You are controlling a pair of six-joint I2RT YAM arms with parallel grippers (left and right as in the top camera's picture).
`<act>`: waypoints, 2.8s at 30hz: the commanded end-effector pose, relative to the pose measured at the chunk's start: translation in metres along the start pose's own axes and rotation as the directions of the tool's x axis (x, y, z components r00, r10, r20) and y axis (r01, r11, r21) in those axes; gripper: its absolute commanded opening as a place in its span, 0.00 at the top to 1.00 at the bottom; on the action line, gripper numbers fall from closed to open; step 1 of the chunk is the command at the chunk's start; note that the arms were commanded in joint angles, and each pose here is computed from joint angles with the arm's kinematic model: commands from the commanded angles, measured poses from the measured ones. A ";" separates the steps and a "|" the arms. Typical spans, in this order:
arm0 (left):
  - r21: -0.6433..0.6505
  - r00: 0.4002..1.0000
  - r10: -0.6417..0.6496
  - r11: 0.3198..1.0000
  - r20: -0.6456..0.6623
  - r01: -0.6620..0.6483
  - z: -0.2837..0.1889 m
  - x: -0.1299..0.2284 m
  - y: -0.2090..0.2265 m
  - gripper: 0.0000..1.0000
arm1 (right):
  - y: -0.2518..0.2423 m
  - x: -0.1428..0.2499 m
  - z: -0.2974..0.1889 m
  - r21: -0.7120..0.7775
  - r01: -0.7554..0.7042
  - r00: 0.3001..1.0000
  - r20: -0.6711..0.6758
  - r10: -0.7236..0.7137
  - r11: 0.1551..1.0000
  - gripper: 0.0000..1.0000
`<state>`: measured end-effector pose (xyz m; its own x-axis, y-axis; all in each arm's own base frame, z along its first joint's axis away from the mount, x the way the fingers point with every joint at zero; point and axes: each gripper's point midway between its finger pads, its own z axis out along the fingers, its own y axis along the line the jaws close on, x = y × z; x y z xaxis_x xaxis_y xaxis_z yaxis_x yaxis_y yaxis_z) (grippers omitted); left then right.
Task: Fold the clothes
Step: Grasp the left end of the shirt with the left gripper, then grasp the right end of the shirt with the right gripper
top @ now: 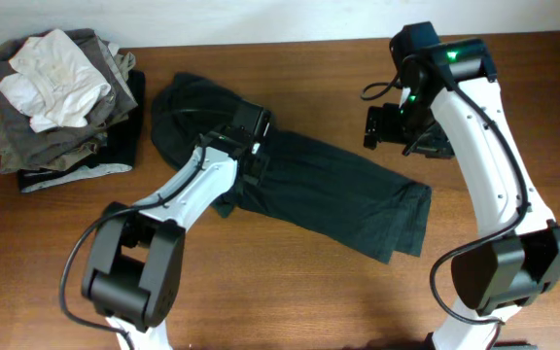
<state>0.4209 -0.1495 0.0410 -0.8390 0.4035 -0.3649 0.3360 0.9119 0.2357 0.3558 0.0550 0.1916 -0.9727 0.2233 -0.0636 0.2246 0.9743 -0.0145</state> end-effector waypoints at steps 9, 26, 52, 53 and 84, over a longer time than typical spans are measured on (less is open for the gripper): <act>-0.005 0.999 0.042 0.999 -0.017 -0.042 0.009 0.002 -0.003 0.48 | -0.007 0.006 0.030 0.052 -0.063 0.997 -0.046 0.065 0.997 0.01; -0.002 0.997 0.054 0.999 -0.064 -0.054 0.018 0.013 -0.005 0.62 | -0.008 0.009 0.030 0.059 -0.086 0.995 -0.055 0.089 0.995 0.01; -0.005 1.000 0.019 1.000 -0.005 -0.019 -0.018 -0.002 0.004 0.99 | -0.018 0.036 0.057 0.129 -0.157 0.972 -0.154 0.176 0.979 0.01; -0.006 1.000 -0.006 1.000 -0.009 0.005 -0.023 -0.002 0.006 0.99 | -0.018 0.038 0.059 0.133 -0.164 0.969 -0.164 0.185 0.977 0.01; 0.016 0.998 -0.038 0.999 0.059 0.037 -0.086 -0.008 0.018 0.92 | 0.026 0.170 0.188 0.008 0.049 0.901 -0.431 -0.041 0.999 0.00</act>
<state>0.3964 -0.1396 0.1188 -0.8289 0.3816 -0.4090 0.3174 0.9229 0.2179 0.2041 0.1126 -0.0029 -0.8980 0.1922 0.3957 0.1934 0.9804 -0.0373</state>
